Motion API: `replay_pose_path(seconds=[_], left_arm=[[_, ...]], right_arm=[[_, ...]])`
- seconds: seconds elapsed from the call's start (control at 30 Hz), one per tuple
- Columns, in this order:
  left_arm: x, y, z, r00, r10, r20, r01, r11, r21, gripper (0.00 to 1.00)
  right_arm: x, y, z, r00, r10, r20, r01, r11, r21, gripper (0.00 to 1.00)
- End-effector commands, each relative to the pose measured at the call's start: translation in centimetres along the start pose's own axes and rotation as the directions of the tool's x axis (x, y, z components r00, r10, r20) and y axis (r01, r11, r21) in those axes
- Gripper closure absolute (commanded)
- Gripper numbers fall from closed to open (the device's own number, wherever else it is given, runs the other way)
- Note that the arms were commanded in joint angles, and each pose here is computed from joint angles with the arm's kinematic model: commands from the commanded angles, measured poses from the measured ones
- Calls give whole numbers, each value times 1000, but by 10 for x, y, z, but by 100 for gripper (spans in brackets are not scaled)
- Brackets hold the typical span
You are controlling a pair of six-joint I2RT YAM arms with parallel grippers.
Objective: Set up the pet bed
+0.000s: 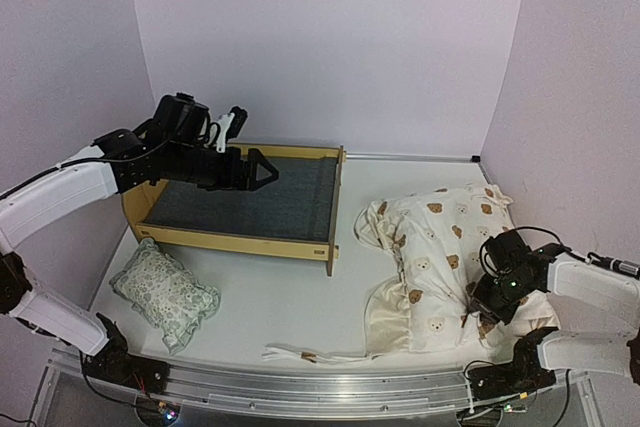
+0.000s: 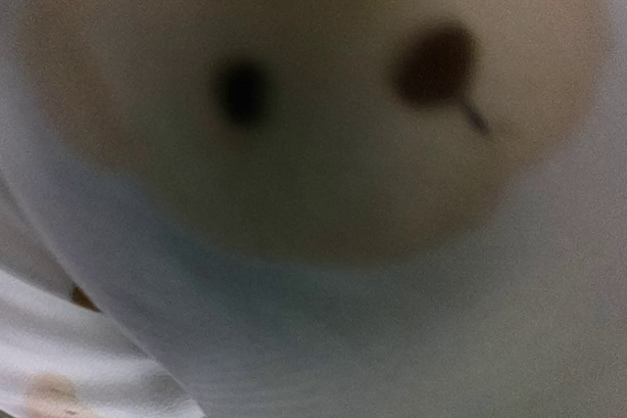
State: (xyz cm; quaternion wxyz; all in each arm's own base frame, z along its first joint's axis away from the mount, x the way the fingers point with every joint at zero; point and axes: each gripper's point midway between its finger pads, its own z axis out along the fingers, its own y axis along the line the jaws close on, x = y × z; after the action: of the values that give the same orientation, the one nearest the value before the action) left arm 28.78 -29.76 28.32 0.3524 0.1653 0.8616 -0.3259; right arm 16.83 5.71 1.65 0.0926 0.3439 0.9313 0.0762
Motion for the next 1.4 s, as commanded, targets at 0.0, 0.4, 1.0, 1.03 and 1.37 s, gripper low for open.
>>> replay_pose_path(seconds=[0.0,0.4,1.0,1.03,1.37], left_arm=[[-20,-29,12,996,61,58,-63,998,28,9],[18,-81,59,983,176,-47,-172,982,82,13],[135,-141,107,970,106,-219,-100,994,37,13],[144,-144,113,969,91,-230,-86,996,31,13],[197,-165,159,965,36,-260,-26,999,40,13]], right_arm=[[-22,59,-27,993,-111,49,118,979,-165,100],[8,180,-134,901,-428,-68,318,761,-566,33],[-146,211,-89,636,-734,236,738,669,92,2],[-156,219,-84,628,-740,243,746,661,85,2],[-233,269,-27,448,-864,230,849,492,193,2]])
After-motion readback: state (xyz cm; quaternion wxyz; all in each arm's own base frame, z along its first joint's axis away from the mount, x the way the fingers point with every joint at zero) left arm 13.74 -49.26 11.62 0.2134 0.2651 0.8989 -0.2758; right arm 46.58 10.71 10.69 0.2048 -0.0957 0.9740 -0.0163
